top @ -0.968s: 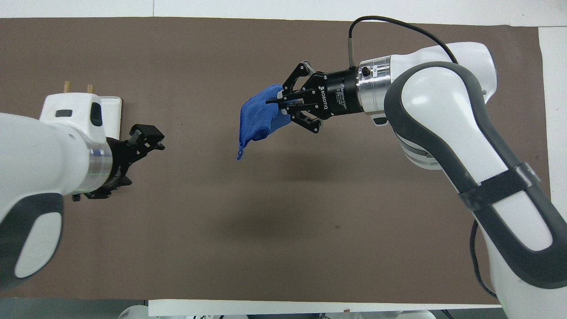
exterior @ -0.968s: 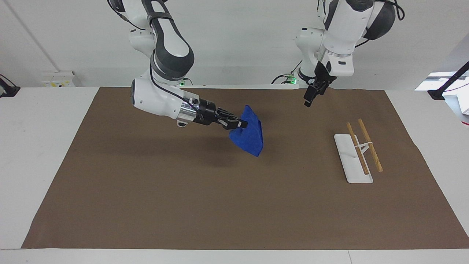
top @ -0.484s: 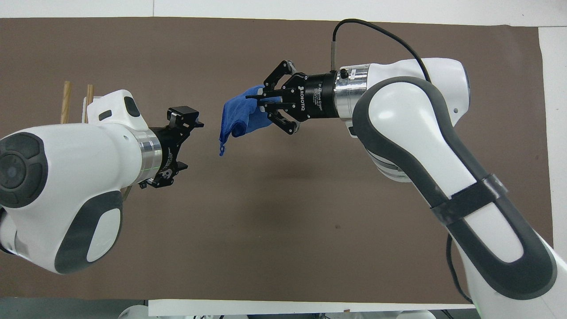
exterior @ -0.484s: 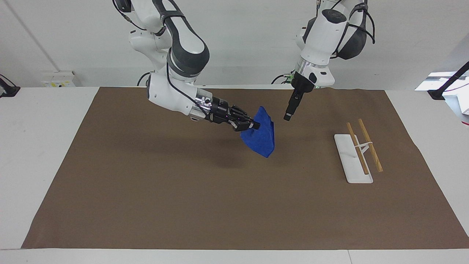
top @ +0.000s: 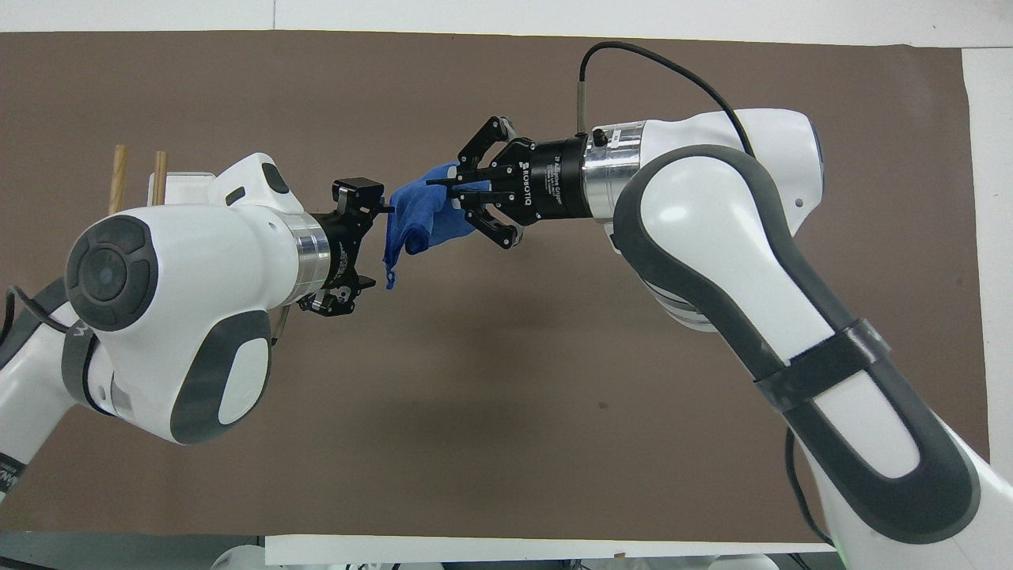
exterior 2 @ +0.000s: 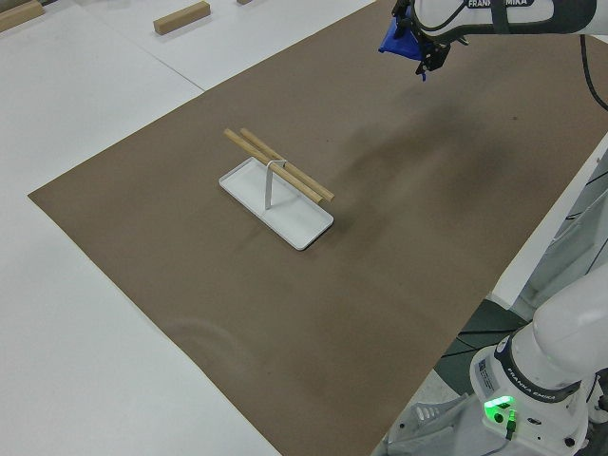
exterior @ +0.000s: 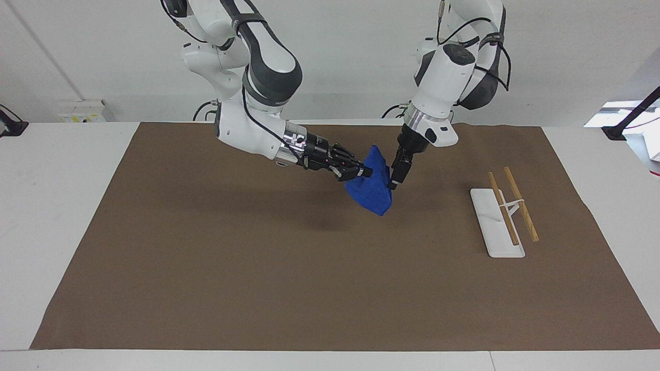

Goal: Right arm passes towel to left arm to hang
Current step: 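Grasp the towel with the left gripper beside the right gripper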

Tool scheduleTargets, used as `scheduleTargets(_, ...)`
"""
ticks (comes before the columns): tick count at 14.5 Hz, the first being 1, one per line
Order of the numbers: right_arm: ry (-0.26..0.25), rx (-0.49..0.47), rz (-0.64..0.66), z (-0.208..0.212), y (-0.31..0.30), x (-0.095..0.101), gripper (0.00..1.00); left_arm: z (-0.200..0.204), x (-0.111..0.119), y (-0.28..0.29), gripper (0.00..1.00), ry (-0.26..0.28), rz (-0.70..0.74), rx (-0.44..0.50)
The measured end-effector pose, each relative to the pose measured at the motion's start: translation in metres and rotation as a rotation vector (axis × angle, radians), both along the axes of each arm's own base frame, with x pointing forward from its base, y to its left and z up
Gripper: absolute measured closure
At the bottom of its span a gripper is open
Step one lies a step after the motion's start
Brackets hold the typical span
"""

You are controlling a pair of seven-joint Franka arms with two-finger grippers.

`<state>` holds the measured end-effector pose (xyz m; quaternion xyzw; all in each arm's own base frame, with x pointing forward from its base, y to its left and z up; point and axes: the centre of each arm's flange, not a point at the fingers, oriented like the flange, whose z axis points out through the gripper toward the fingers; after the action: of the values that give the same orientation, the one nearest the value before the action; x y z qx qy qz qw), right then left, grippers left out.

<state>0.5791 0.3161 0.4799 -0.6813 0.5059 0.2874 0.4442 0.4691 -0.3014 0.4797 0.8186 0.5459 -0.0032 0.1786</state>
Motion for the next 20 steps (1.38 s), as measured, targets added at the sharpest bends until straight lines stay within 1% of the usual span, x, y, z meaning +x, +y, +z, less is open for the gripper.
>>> scheduleTargets(1,0.000,0.000,0.000,0.000,0.000,0.000,0.93,0.000,0.000,0.000,0.00,0.013,0.032,-0.015)
scheduleTargets(2,0.000,0.000,-0.001,0.000,0.000,0.000,0.93,0.001,0.000,0.000,0.04,0.019,0.052,-0.022)
scheduleTargets(3,0.000,0.000,-0.001,0.000,0.000,0.000,0.93,0.002,0.001,0.000,0.04,0.021,0.060,-0.024)
scheduleTargets(5,0.000,0.000,-0.001,0.000,0.000,0.000,0.93,0.002,0.001,0.000,0.29,0.021,0.057,-0.024)
scheduleTargets(7,-0.001,0.000,-0.002,0.000,0.000,0.000,0.93,0.002,0.001,0.000,0.51,0.019,0.053,-0.023)
scheduleTargets(8,-0.001,0.000,-0.002,0.000,0.000,0.000,0.93,0.002,0.001,0.000,0.58,0.018,0.052,-0.023)
scheduleTargets(9,-0.001,0.000,-0.002,0.000,0.000,0.000,0.93,0.002,0.001,0.000,0.59,0.018,0.052,-0.023)
scheduleTargets(10,-0.001,0.000,-0.002,0.000,0.000,0.000,0.93,0.002,0.001,0.001,0.68,0.017,0.052,-0.024)
scheduleTargets(11,-0.001,0.000,-0.002,0.000,0.000,0.000,0.93,0.002,0.002,0.001,0.74,0.016,0.048,-0.023)
scheduleTargets(12,-0.001,0.000,-0.002,0.000,0.000,0.000,0.93,0.002,0.002,0.001,0.76,0.015,0.045,-0.022)
scheduleTargets(14,-0.006,-0.003,-0.012,0.000,-0.001,0.001,0.93,0.002,0.002,0.001,0.95,0.013,0.039,-0.021)
scheduleTargets(15,-0.009,-0.004,-0.016,0.000,-0.001,0.001,0.93,0.002,0.002,0.001,0.95,0.012,0.038,-0.021)
scheduleTargets(16,-0.010,-0.005,-0.012,0.000,0.003,0.000,0.93,0.002,0.002,0.001,0.99,0.012,0.037,-0.021)
scheduleTargets(20,-0.014,-0.007,-0.002,0.001,0.012,-0.005,0.93,0.008,0.005,0.001,0.99,0.004,0.039,-0.027)
